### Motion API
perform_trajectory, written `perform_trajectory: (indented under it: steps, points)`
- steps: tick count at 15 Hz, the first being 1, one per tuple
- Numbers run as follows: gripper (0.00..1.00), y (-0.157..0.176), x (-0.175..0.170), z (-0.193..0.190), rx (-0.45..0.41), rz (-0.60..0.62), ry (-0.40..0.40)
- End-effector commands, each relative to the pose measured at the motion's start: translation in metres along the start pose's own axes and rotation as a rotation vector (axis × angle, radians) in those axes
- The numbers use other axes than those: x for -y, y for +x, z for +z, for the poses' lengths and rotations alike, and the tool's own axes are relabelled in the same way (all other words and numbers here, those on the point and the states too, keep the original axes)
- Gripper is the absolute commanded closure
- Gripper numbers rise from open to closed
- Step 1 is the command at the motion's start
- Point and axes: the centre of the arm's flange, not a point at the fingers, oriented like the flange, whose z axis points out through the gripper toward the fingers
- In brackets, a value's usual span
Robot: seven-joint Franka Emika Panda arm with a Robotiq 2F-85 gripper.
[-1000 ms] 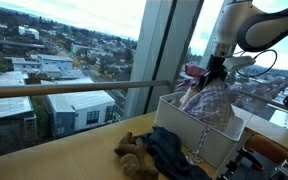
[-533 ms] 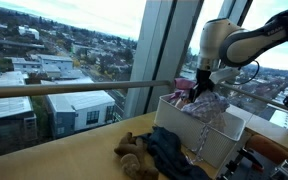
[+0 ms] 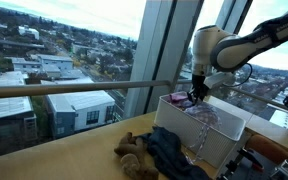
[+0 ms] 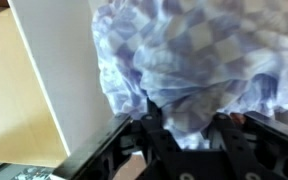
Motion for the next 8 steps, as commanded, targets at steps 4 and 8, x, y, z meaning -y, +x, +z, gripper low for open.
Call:
perform_trajectory:
  steps: [4,8]
  points:
    - [0.04,-0.037,0.017,-0.077,0.004,-0.042,-0.071]
    - [0.0,-0.077,0.102,-0.111,-0.01,-0.14,-0.06]
